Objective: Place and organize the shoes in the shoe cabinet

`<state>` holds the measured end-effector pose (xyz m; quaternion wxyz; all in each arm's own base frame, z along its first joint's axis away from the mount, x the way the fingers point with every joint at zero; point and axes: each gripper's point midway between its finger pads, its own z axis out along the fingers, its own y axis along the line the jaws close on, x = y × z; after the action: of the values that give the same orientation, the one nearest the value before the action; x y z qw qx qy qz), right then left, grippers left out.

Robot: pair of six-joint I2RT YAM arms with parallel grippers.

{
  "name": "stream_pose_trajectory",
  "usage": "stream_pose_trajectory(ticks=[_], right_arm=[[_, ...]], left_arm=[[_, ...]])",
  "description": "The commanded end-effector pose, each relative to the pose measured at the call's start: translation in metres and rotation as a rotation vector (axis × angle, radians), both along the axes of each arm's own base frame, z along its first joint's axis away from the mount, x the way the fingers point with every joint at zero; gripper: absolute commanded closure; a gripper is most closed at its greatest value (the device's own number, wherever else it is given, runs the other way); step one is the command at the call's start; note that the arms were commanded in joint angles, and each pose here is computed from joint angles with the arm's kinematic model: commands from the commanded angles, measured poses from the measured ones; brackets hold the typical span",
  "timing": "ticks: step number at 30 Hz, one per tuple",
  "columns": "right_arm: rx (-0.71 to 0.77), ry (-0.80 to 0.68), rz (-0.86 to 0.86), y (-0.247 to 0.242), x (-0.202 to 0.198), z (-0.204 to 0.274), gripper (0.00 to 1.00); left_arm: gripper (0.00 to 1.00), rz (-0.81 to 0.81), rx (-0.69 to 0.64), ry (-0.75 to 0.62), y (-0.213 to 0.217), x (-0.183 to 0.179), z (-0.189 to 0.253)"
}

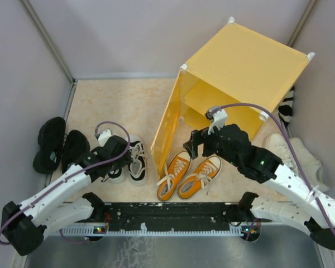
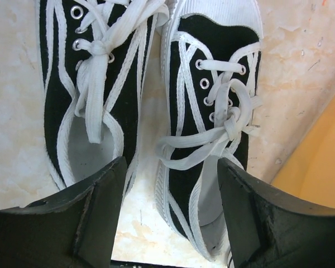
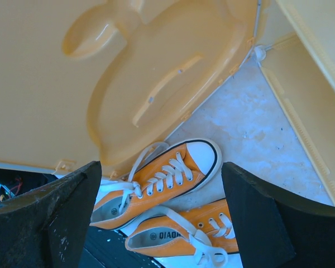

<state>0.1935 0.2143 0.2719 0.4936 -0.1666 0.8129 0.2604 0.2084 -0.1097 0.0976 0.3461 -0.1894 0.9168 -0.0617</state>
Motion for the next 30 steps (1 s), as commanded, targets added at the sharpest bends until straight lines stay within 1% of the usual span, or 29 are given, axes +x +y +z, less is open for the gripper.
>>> stream_pose_trajectory(ticks=[1, 6, 8, 11, 14, 16, 18, 20, 21, 23, 24, 25, 30], right_arm=[[0.049, -0.039, 0.017, 0.011, 0.005, 0.017, 0.11], [0.053, -0.036, 0.031, 0.017, 0.005, 0.015, 0.11], [0.05, -0.032, 0.033, 0.018, 0.006, 0.013, 0.11], [0.042, -0.031, 0.033, 0.018, 0.006, 0.012, 0.11], [0.036, -0.035, 0.03, 0.016, 0.007, 0.012, 0.11], [0.029, -0.037, 0.027, 0.015, 0.007, 0.012, 0.11], [0.023, -0.039, 0.022, 0.013, 0.007, 0.012, 0.11], [0.017, -0.041, 0.015, 0.011, 0.008, 0.011, 0.11], [0.014, -0.041, 0.013, 0.011, 0.008, 0.01, 0.11], [0.014, -0.039, 0.013, 0.012, 0.008, 0.009, 0.11], [0.014, -0.038, 0.013, 0.012, 0.009, 0.008, 0.11], [0.016, -0.037, 0.014, 0.013, 0.009, 0.007, 0.11], [0.013, -0.029, 0.016, 0.016, 0.01, 0.003, 0.11]], left_arm=[[0.27, 0.033, -0.002, -0.01, 0.009, -0.006, 0.006], [0.23, 0.025, 0.011, -0.063, 0.011, 0.001, 0.024], [0.22, 0.034, 0.032, -0.06, 0.015, 0.001, 0.02], [0.22, 0.032, 0.055, -0.012, 0.018, -0.005, 0.001], [0.25, 0.025, 0.052, 0.011, 0.015, -0.006, -0.017], [0.29, 0.025, 0.054, 0.022, 0.013, -0.005, -0.027], [0.36, 0.043, 0.06, 0.042, 0.013, -0.006, -0.033], [0.5, 0.034, 0.055, 0.056, 0.01, -0.006, -0.031], [0.59, 0.029, 0.053, 0.058, 0.009, -0.005, -0.029], [0.86, 0.024, 0.038, 0.052, 0.006, -0.005, -0.021], [0.97, 0.019, 0.027, 0.049, 0.005, -0.005, -0.017], [1.0, 0.01, 0.011, 0.048, 0.002, -0.006, -0.013], [1.0, -0.02, -0.076, 0.066, -0.009, -0.017, 0.001]])
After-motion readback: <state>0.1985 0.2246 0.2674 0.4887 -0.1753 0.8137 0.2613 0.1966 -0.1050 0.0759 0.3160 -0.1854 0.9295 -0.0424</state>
